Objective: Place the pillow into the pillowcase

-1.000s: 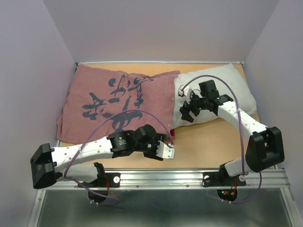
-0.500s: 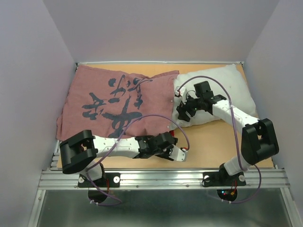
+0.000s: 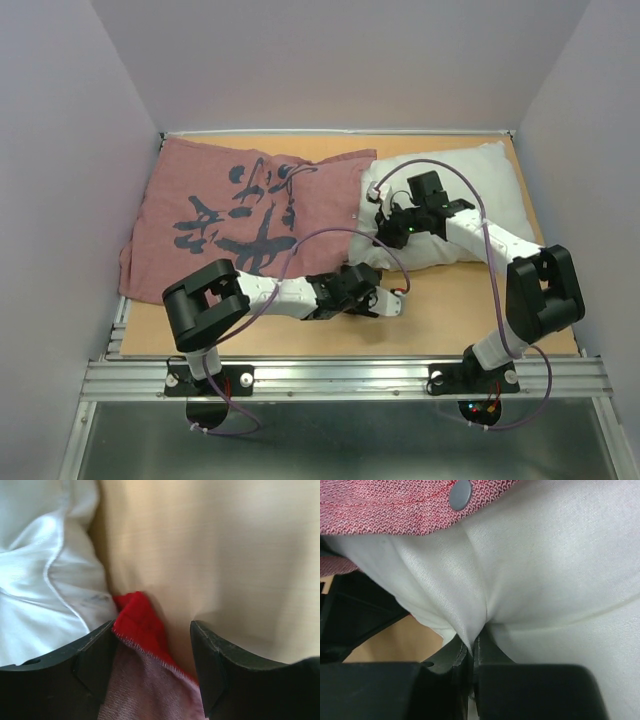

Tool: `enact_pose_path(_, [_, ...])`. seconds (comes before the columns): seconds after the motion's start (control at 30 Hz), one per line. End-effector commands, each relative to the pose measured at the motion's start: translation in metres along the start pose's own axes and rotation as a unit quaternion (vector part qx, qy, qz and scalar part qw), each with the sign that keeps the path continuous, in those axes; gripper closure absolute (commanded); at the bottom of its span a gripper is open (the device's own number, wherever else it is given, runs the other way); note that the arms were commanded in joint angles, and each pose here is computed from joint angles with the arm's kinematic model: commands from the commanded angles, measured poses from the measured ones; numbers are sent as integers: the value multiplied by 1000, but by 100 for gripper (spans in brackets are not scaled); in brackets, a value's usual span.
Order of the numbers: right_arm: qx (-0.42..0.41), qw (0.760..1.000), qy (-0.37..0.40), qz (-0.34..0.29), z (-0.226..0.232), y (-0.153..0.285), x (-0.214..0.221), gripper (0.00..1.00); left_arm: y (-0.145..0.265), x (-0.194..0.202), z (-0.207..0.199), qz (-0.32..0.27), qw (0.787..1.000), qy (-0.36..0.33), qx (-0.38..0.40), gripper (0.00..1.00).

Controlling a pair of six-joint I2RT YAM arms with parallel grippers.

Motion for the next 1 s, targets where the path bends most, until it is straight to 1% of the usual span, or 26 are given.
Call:
enact_pose_path(0.0, [-61, 997, -38, -16, 16, 0, -14, 99, 8, -7, 22, -10, 999, 11, -33, 29])
enact_pose_path(0.03, [-72, 996, -41, -29, 16, 1, -25, 99, 15, -15, 29, -22, 999, 11, -42, 29])
enact_pose_path(0.07, [-81, 995, -51, -35, 17, 1, -30, 99, 25, -33, 34, -80, 997, -10, -21, 99])
enact_pose_path(0.1, [-96, 992, -70, -48, 16, 0, -45, 99, 37, -60, 35, -133, 991, -25, 15, 100])
enact_pose_path(0.17, [-114, 987, -93, -61, 13, -2, -61, 99, 60, -92, 44, -185, 982, -27, 20, 100])
enact_pose_path(0.2, [-126, 982, -126, -65, 15, -3, -69, 99, 70, -105, 41, -200, 978, -33, 47, 100])
enact_pose_path(0.23, [-139, 978, -133, -79, 14, -5, -80, 99, 89, -137, 49, -248, 967, -40, 44, 100])
enact_pose_path(0.27, [-148, 971, -170, -83, 12, -10, -90, 99, 99, -149, 51, -265, 962, -46, 46, 100])
enact_pose_path(0.33, [-163, 964, -184, -102, 11, -14, -102, 99, 118, -172, 58, -307, 949, -60, 46, 100])
enact_pose_path(0.37, [-170, 958, -207, -99, 12, -19, -103, 99, 118, -174, 57, -306, 948, -64, 53, 100])
enact_pose_path(0.4, [-174, 957, -210, -101, 12, -23, -103, 99, 120, -176, 59, -310, 947, -69, 55, 100])
enact_pose_path(0.5, [-184, 949, -244, -77, 19, -37, -81, 99, 112, -164, 48, -287, 951, -90, 75, 100])
enact_pose_path(0.53, [-184, 948, -252, -68, 22, -40, -72, 99, 106, -153, 36, -275, 952, -97, 91, 100])
enact_pose_path(0.57, [-183, 946, -261, -56, 24, -45, -60, 99, 111, -147, 34, -277, 951, -96, 95, 100])
enact_pose_path(0.6, [-184, 942, -278, -37, 29, -50, -39, 99, 108, -136, 23, -268, 954, -81, 108, 93])
enact_pose_path(0.63, [-186, 938, -290, -25, 31, -52, -27, 99, 112, -133, 23, -271, 954, -65, 107, 85])
enact_pose_path(0.67, [-186, 934, -304, -7, 35, -55, -8, 99, 127, -131, 31, -285, 953, -41, 91, 75])
enact_pose_path(0.7, [-187, 935, -301, -9, 36, -54, -9, 100, 135, -129, 34, -291, 953, -13, 87, 66])
enact_pose_path(0.73, [-185, 932, -312, 2, 40, -54, 3, 99, 146, -129, 43, -302, 950, 18, 79, 54])
enact_pose_path(0.77, [-186, 932, -312, 3, 42, -52, 6, 99, 167, -126, 53, -318, 941, 80, 77, 49])
enact_pose_path(0.8, [-187, 931, -314, 5, 44, -51, 8, 99, 178, -122, 62, -324, 936, 112, 80, 39])
enact_pose_path(0.83, [-184, 932, -311, 0, 45, -47, 7, 99, 188, -108, 86, -328, 930, 155, 60, 30])
enact_pose_path(0.87, [-182, 933, -309, -3, 46, -45, 5, 99, 204, -100, 98, -334, 923, 186, 41, 28])
enact_pose_path(0.9, [-179, 934, -309, -5, 46, -43, 4, 99, 211, -88, 107, -321, 919, 225, 36, 25])
enact_pose_path(0.93, [-175, 934, -311, -6, 47, -42, 2, 99, 221, -71, 127, -311, 915, 257, 2, 23])
enact_pose_path(0.97, [-174, 933, -316, -8, 49, -39, 1, 99, 226, -58, 130, -284, 912, 297, 0, 22])
Point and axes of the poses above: each gripper's point midway between its finger pads, its own y axis back along the fingers, its own z axis along the line the jaws close on, x = y × z, the point moved 9 cm from there along y, back along the fingers, and after that the axes turned 7 degrees about -y, right-handed, at the moved point
